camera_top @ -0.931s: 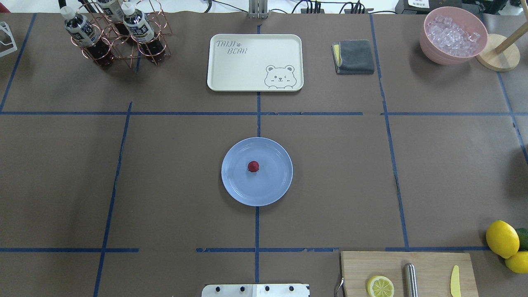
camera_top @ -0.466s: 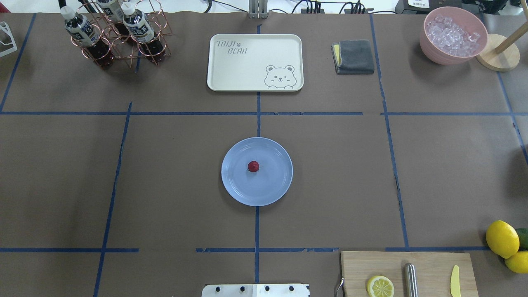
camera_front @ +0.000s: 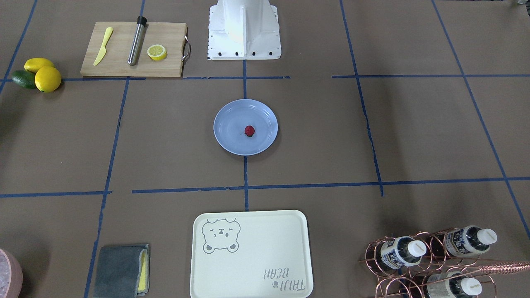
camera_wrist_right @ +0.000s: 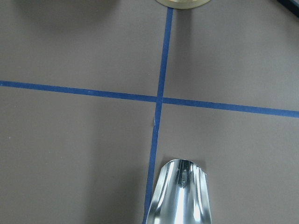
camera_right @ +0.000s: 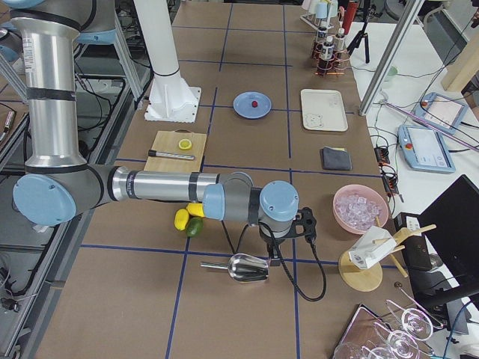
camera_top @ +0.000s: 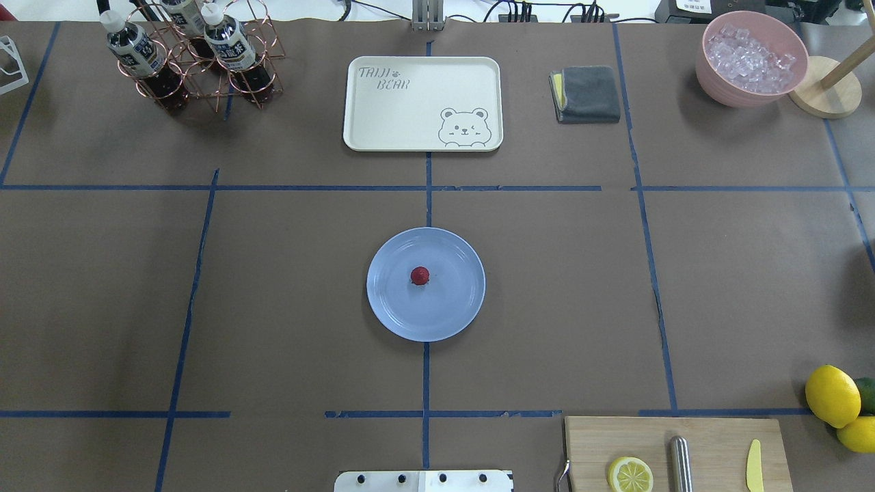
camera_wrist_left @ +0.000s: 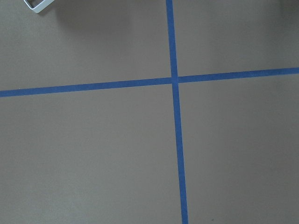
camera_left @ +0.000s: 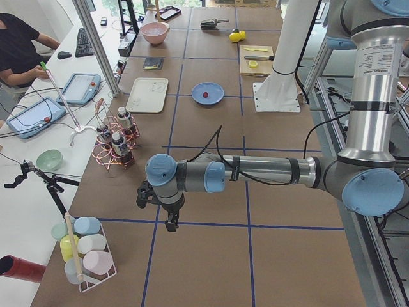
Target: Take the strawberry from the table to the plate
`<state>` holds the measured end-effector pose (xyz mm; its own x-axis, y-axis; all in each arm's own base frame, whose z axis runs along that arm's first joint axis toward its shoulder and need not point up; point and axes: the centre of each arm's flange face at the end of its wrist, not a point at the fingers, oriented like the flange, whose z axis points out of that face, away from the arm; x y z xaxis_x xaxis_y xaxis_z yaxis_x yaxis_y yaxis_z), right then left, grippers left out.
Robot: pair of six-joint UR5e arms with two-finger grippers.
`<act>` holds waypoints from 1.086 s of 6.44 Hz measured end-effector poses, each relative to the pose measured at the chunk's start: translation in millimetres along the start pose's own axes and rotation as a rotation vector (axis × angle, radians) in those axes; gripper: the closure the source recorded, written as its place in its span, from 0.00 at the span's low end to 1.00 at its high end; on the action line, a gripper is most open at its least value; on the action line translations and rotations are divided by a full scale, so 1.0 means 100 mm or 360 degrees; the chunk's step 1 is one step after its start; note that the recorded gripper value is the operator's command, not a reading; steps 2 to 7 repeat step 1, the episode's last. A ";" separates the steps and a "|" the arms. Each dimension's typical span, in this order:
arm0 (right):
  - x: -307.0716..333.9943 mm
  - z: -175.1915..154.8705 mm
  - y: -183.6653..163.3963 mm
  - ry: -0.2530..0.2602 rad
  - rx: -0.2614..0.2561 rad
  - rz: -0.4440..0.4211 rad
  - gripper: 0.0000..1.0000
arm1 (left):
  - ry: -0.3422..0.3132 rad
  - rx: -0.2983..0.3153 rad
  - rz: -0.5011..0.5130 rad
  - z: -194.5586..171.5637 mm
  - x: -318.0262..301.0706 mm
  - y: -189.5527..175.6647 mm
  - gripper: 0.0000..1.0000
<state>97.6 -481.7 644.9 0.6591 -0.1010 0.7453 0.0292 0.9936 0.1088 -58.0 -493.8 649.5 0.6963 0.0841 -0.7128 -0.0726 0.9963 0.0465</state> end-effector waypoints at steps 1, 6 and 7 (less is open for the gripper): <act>0.00 0.00 0.00 0.0000 0.0000 0.0000 0.00 | 0.0000 0.0002 0.0002 -0.01 0.01 0.00 0.00; 0.00 0.00 0.00 0.0000 0.0000 0.0000 0.00 | 0.0000 0.0002 0.0002 -0.01 0.01 0.00 0.00; 0.00 0.00 0.00 0.0000 0.0000 0.0000 0.00 | 0.0000 0.0002 0.0002 -0.01 0.01 0.00 0.00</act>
